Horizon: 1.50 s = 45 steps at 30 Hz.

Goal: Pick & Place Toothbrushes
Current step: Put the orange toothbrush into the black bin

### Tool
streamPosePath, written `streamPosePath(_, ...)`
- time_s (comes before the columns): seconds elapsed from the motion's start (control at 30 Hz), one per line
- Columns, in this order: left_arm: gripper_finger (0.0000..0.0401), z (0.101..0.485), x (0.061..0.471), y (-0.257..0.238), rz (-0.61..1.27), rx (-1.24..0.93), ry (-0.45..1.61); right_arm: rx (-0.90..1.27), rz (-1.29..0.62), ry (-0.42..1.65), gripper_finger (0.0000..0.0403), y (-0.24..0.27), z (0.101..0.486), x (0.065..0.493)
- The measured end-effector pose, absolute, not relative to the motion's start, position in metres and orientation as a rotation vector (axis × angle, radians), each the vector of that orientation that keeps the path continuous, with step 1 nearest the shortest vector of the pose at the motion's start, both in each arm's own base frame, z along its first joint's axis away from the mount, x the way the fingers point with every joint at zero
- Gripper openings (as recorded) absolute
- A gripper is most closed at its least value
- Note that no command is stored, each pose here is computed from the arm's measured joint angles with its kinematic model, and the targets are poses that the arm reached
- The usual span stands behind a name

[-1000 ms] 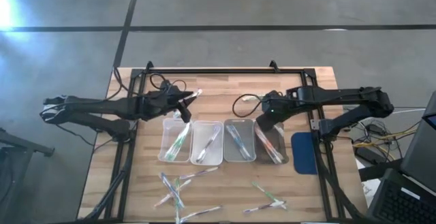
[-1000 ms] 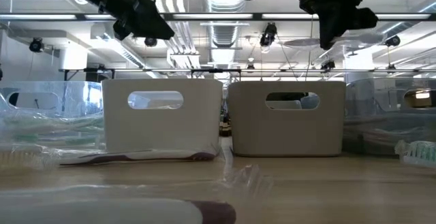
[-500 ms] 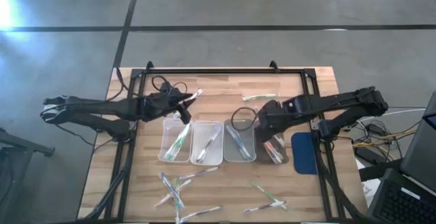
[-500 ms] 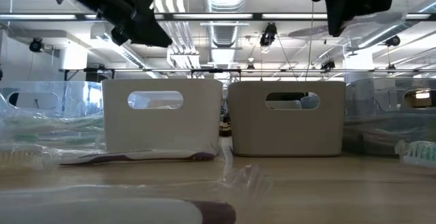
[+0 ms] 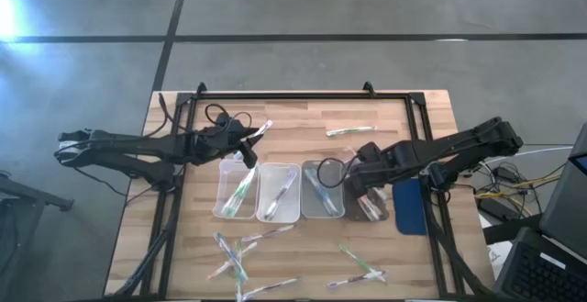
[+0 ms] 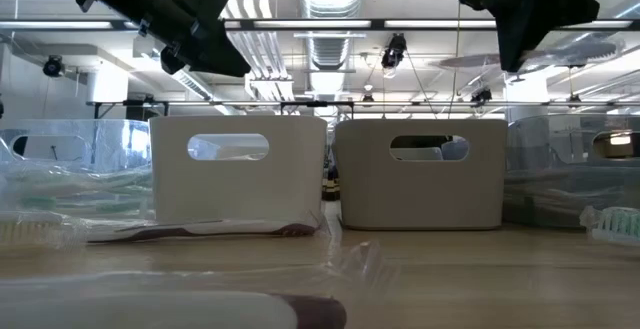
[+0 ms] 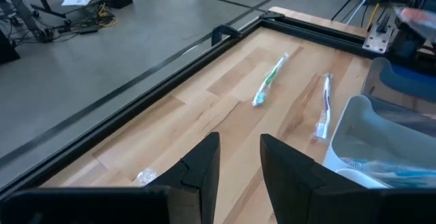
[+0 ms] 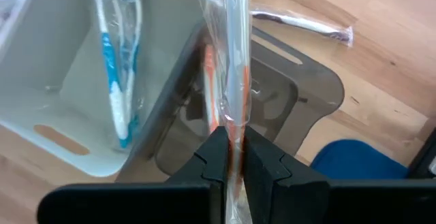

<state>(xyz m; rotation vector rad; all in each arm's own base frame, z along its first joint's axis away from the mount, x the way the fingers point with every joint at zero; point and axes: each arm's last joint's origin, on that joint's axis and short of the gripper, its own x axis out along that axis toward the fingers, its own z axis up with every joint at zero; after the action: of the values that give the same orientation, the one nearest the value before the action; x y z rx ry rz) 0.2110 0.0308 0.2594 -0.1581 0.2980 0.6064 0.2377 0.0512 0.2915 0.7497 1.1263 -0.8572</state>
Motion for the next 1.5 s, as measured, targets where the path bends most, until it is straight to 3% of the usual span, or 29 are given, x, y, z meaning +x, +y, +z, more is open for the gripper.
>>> streamPosePath(1.5,0.011,0.26,0.211,0.031,0.61,-0.186,0.288,0.896,-0.793,1.164,0.0022,0.056,0.214,0.237)
